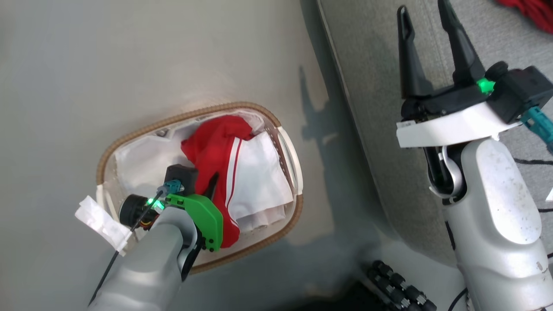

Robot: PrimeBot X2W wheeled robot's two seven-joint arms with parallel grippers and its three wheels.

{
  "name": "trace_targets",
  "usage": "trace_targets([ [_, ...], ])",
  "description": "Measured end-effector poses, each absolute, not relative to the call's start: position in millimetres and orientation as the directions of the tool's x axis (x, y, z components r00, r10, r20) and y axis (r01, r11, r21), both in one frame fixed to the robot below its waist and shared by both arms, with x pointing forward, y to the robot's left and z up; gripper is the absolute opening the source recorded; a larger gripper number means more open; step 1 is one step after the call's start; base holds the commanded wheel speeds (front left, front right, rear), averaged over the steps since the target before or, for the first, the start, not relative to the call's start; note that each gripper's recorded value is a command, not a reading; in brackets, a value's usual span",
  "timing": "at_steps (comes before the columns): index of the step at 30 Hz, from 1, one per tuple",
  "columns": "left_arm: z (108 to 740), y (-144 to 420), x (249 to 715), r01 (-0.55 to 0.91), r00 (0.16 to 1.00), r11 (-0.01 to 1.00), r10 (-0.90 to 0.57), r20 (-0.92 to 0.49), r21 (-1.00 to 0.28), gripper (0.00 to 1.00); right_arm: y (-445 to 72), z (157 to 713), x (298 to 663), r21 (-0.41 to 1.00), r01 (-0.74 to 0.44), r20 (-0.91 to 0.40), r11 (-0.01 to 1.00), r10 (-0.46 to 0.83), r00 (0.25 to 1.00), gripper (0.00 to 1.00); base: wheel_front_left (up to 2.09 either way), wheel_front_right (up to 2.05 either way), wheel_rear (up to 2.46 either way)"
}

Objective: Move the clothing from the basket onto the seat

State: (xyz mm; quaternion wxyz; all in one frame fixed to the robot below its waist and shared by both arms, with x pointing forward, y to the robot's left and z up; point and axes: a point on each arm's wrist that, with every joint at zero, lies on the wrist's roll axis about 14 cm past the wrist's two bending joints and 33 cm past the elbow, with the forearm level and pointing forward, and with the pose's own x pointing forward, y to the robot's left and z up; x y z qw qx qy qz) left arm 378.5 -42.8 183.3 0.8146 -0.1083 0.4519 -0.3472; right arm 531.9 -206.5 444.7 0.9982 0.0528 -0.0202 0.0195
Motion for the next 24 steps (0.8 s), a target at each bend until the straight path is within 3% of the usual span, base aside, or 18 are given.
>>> trace_targets([
  [18,310.4,-5.1,403.0,0.406,0.677,0.810,-0.578,-0.456,-0.423,0.00,-181.9,489.7,480.0,0.131,-0.079,0.073,0.988,0.070,0.995,1.00,0.00,0.00,0.00],
  [24,369.1,12.3,417.9,0.409,0.791,0.833,-0.527,-0.311,-0.371,0.00,-175.9,507.1,461.1,0.147,-0.091,0.102,0.985,0.076,0.992,1.00,0.00,0.00,0.00],
])
